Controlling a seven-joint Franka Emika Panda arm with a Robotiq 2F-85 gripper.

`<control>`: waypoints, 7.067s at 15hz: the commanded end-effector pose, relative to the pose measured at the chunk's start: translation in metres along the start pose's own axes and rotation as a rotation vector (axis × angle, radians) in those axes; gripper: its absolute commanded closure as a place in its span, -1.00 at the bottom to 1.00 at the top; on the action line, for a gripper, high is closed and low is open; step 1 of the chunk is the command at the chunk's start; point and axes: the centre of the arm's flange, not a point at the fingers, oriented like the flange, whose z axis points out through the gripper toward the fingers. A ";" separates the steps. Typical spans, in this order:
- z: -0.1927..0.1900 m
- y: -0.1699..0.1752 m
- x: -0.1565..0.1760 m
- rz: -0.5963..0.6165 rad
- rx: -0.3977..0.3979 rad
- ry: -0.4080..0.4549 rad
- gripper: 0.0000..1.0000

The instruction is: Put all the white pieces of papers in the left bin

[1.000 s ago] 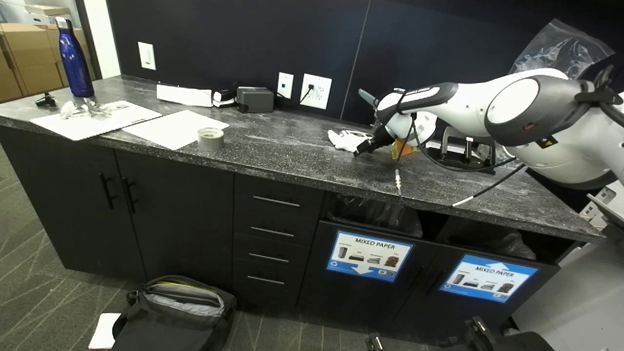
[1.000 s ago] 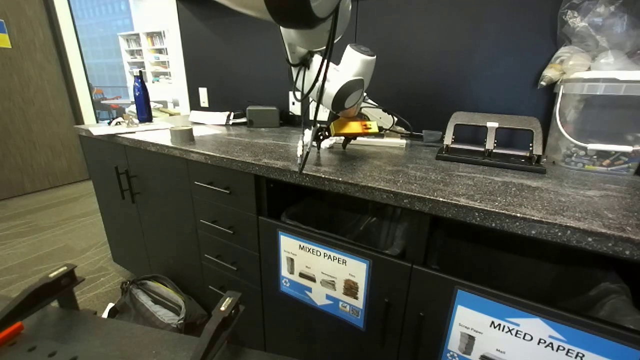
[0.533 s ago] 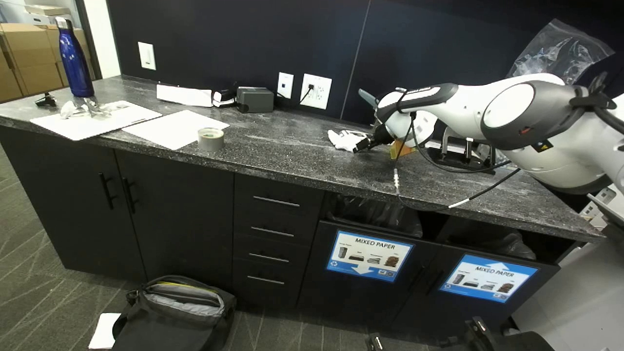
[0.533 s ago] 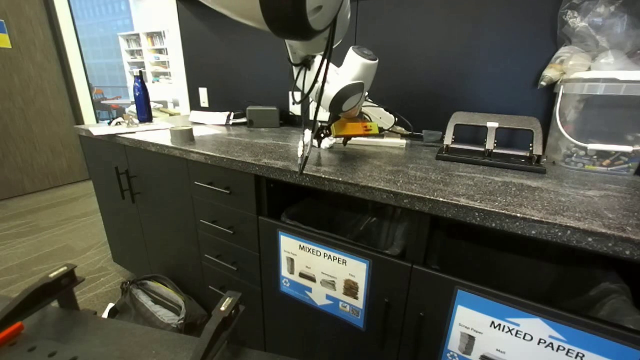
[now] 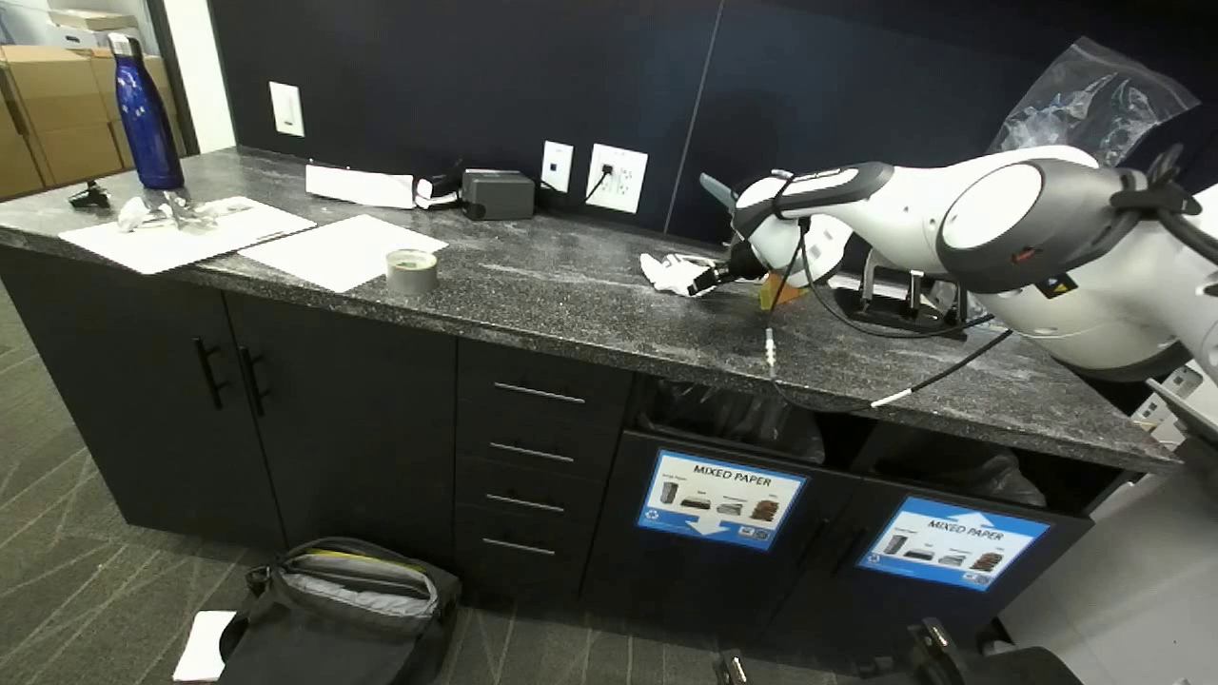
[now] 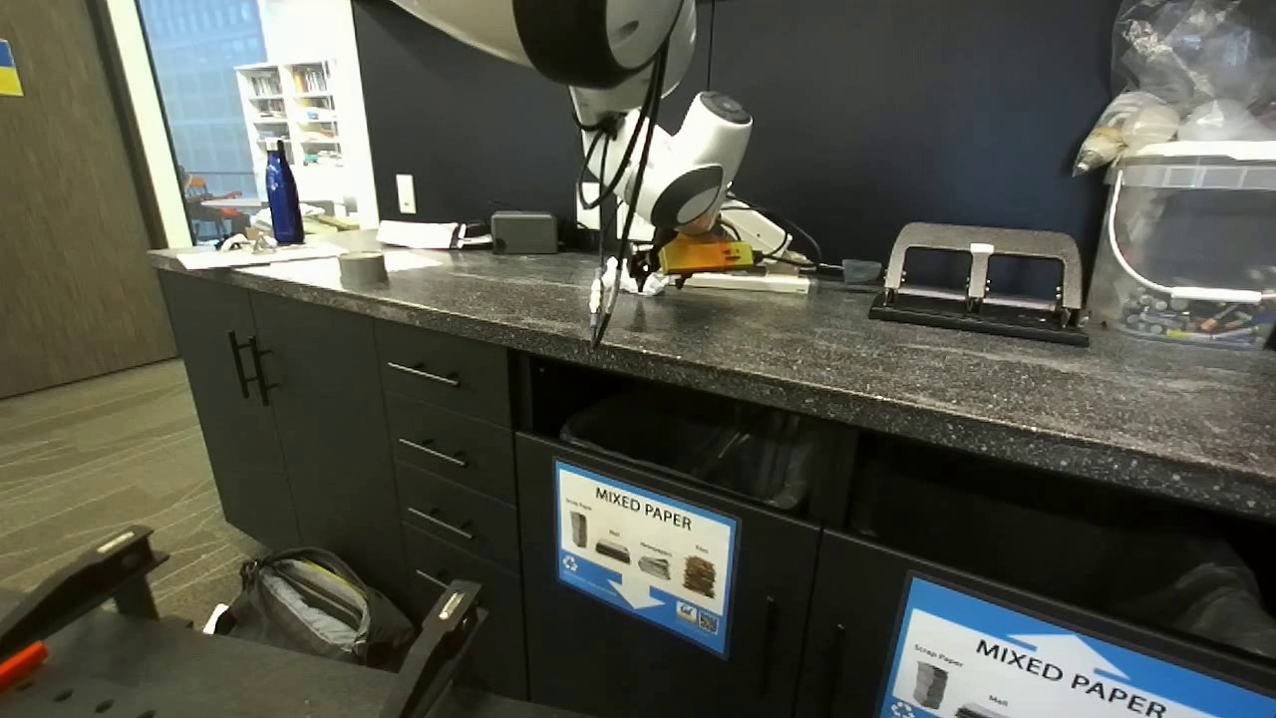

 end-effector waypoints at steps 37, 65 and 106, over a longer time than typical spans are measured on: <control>-0.215 -0.128 -0.182 0.198 0.174 -0.559 0.79; -0.145 -0.210 -0.310 0.565 -0.136 -0.250 0.83; -0.024 -0.200 -0.325 0.348 -0.235 0.135 0.79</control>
